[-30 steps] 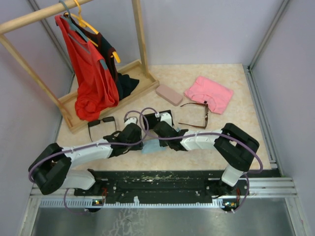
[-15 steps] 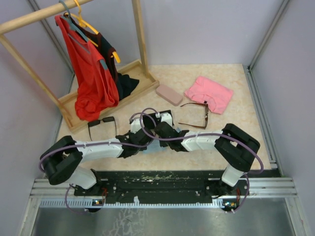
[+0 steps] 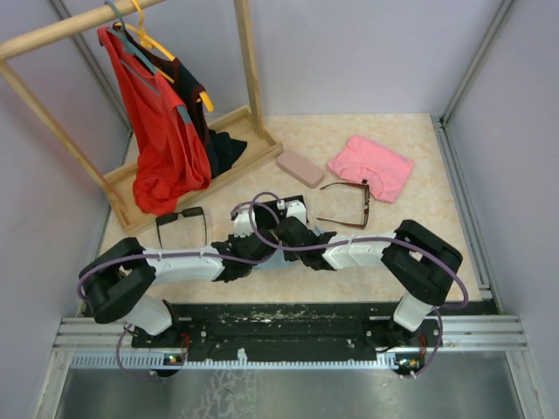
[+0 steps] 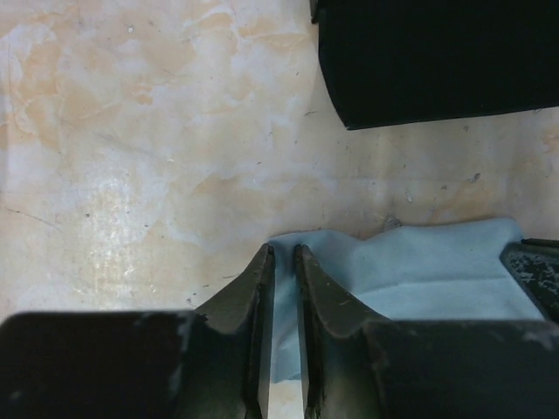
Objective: Organize the sunglasses
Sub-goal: Pick up the glasses cleaning cloth from the center of the board.
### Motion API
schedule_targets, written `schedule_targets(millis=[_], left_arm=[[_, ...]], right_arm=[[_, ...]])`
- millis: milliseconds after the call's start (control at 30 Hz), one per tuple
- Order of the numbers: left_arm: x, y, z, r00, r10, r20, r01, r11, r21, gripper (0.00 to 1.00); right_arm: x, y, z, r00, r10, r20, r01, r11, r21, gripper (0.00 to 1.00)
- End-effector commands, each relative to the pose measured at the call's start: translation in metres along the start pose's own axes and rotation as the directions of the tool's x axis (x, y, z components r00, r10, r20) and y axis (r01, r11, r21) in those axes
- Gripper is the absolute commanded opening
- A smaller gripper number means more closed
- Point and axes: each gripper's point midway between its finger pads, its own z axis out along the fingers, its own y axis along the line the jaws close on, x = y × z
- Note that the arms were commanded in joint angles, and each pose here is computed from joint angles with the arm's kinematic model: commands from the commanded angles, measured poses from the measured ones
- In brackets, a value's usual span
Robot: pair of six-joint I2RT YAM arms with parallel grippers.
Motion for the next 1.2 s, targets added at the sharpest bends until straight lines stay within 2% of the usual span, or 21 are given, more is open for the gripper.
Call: schedule_targets(millis=[0,200,300,467,567,733,933,1167], left_arm=[[0.087,0.042,0.000,0.955,0.091,-0.281,-0.111,0.992,-0.059,0.17],[0.080,0.035,0.001,0.962,0.093,-0.256,-0.104,0.994,-0.033,0.01],[0.076,0.033,0.000,0.966,0.091,-0.243,-0.099,0.995,-0.025,0.01],[0.076,0.035,-0.002,0.968,0.083,-0.238,-0.092,0.995,-0.027,0.01],[0.077,0.037,-0.003,0.968,0.080,-0.238,-0.089,0.996,-0.026,0.01],[0.077,0.037,-0.003,0.968,0.078,-0.240,-0.086,0.996,-0.023,0.01],[0.077,0.034,-0.003,0.967,0.079,-0.242,-0.084,0.996,-0.012,0.01],[0.075,0.034,-0.004,0.969,0.076,-0.236,-0.081,0.997,-0.009,0.01]], right_arm=[[0.049,-0.016,-0.003,0.987,-0.058,-0.151,0.062,0.998,0.021,0.00],[0.042,-0.011,-0.004,0.992,-0.054,-0.115,0.054,0.999,-0.007,0.00],[0.024,-0.007,-0.012,0.998,-0.037,-0.052,0.035,0.999,-0.028,0.00],[-0.002,-0.010,-0.023,0.999,-0.022,0.045,0.023,1.000,-0.014,0.23],[-0.013,-0.011,-0.026,0.997,-0.026,0.077,0.027,1.000,-0.007,0.30],[-0.014,-0.008,-0.020,0.996,-0.056,0.067,0.057,0.998,-0.004,0.40],[-0.015,-0.002,-0.012,0.994,-0.096,0.051,0.096,0.995,-0.011,0.45],[-0.005,-0.001,-0.007,0.993,-0.114,0.003,0.114,0.993,-0.016,0.46]])
